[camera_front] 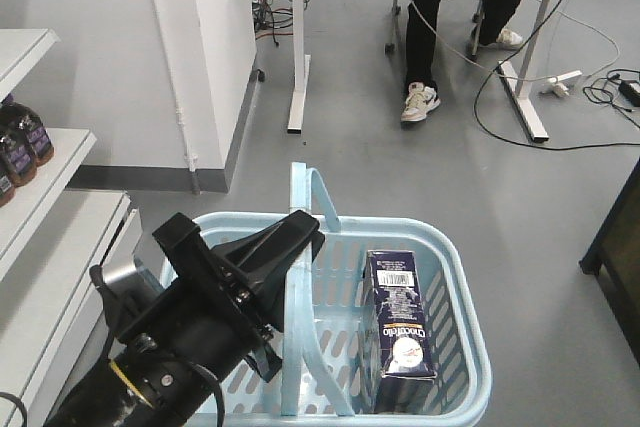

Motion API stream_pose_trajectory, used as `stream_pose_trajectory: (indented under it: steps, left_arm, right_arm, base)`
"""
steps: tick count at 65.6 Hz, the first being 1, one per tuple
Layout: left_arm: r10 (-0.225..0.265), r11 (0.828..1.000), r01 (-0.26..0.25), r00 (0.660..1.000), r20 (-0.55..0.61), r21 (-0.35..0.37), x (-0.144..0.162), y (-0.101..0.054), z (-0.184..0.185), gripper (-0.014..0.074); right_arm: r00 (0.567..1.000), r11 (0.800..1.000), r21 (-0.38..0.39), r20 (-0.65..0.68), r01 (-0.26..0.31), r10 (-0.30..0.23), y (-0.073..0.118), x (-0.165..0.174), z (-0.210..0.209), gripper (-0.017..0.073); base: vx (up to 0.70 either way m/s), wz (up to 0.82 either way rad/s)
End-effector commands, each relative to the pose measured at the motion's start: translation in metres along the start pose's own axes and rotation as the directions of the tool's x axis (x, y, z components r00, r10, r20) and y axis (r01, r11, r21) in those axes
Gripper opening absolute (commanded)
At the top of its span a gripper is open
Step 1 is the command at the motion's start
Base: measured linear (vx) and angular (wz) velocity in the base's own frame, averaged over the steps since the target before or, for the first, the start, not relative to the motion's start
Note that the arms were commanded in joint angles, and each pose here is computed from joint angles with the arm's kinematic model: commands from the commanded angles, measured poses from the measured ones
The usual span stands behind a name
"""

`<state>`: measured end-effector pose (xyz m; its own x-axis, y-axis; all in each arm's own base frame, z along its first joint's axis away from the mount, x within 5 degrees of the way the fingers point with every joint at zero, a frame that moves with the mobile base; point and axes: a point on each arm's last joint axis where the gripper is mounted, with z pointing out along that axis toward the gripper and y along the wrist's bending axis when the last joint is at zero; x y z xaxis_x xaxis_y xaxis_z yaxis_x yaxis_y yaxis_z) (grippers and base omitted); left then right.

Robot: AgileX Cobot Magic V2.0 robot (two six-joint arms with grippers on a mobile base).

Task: Left arm holds basket, right arm returns cookies
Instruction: 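Drive the base across the room holding the basket with the left gripper, then turn and drive the base up to the snack shelf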

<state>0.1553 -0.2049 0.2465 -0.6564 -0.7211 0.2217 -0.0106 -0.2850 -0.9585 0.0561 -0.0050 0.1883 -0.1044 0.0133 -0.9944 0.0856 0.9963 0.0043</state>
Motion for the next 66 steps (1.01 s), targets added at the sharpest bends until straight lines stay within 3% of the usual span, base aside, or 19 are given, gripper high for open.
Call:
stream_pose_trajectory:
  steps: [1, 25, 66]
  left_arm:
    - [-0.017, 0.942, 0.027, 0.999, -0.032, 0.333, 0.0062, -0.0414, -0.0027, -0.0003]
    - [-0.017, 0.942, 0.027, 0.999, -0.033, 0.333, 0.0063, -0.0414, -0.0027, -0.0003]
    - [-0.017, 0.942, 0.027, 0.999, -0.033, 0.333, 0.0063, -0.0414, -0.0027, -0.0003]
  right_arm:
    - [0.998, 1.0, -0.001, 0.065, 0.009, -0.009, 0.0002, -0.001, 0.0001, -0.0009]
    - [0.998, 1.0, -0.001, 0.065, 0.009, -0.009, 0.0002, -0.001, 0.0001, -0.0009]
    - [0.998, 1.0, -0.001, 0.065, 0.009, -0.009, 0.0002, -0.001, 0.0001, -0.0009]
  base:
    - [0.33, 0.05]
    - [0.26, 0.21]
    - [0.12, 0.51]
